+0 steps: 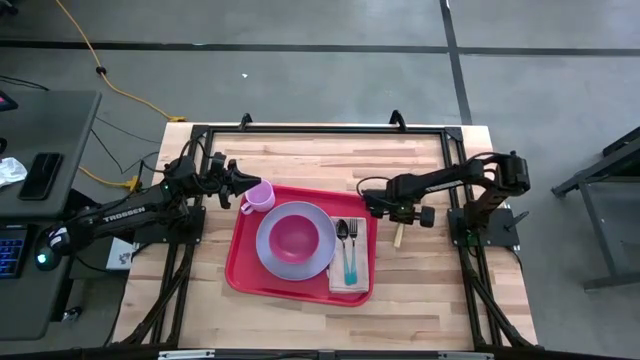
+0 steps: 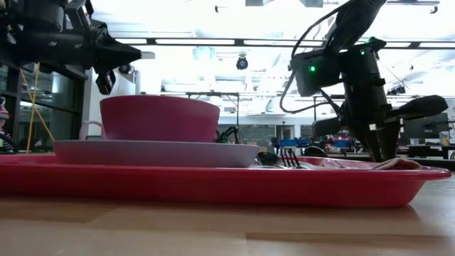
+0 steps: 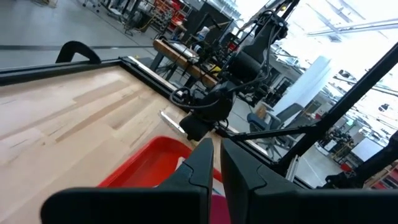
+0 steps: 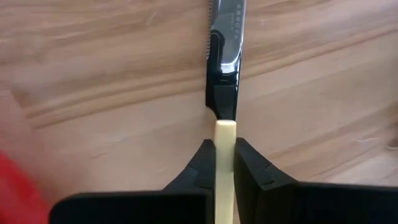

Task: Set up tray
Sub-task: Put the yellow knife on top of the gray napkin to the right of the blue fork

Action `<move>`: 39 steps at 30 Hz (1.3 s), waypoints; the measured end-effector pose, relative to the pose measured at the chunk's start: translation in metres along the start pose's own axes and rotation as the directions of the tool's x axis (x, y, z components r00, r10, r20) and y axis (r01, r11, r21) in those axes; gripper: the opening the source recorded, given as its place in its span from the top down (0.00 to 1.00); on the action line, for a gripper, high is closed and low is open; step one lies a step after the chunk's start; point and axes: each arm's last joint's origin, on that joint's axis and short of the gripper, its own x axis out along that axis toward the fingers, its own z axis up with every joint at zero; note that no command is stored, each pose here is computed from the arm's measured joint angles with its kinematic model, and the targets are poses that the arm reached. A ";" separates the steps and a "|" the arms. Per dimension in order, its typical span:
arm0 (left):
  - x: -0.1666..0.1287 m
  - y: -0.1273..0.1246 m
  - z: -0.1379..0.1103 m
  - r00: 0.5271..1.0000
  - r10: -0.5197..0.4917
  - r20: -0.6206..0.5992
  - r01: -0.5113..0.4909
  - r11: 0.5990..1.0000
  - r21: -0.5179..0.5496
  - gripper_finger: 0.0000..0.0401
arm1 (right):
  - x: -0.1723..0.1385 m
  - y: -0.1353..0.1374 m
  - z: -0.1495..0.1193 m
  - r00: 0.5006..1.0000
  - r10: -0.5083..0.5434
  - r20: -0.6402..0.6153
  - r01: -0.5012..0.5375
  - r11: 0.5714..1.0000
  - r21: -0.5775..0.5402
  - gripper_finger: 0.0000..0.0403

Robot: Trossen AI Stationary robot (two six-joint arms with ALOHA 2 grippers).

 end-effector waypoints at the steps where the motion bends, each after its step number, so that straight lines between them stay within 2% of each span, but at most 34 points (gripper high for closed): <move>1: 0.000 0.000 0.000 1.000 0.000 0.000 0.000 1.000 -0.001 0.84 | -0.001 -0.001 0.000 1.000 0.001 0.001 -0.001 1.000 0.000 0.98; 11: 0.000 -0.003 -0.002 0.990 -0.118 -0.078 0.117 0.993 -0.008 0.84 | -0.004 -0.001 -0.001 0.999 0.008 -0.049 -0.009 1.000 -0.007 0.98; 18: -0.001 -0.002 -0.006 0.982 -0.134 -0.131 0.135 0.991 -0.002 0.84 | -0.021 -0.007 -0.002 0.990 0.084 -0.111 -0.087 0.996 -0.023 0.98; 23: -0.001 0.000 -0.012 0.972 -0.127 -0.197 0.134 0.991 0.020 0.84 | -0.036 -0.011 -0.008 0.972 0.178 -0.151 -0.178 0.984 0.013 0.97; 28: -0.002 0.000 -0.014 0.964 -0.149 -0.218 0.167 0.984 0.063 0.84 | -0.041 -0.006 -0.024 0.942 0.281 -0.181 -0.281 0.959 0.029 0.98; 36: -0.002 0.000 -0.014 0.964 -0.149 -0.219 0.169 0.983 0.075 0.84 | -0.049 0.009 -0.050 0.851 0.471 -0.233 -0.479 0.877 0.025 0.97; 39: -0.002 0.000 -0.014 0.964 -0.149 -0.219 0.169 0.983 0.075 0.84 | -0.051 0.010 -0.056 0.831 0.498 -0.247 -0.510 0.860 0.016 0.98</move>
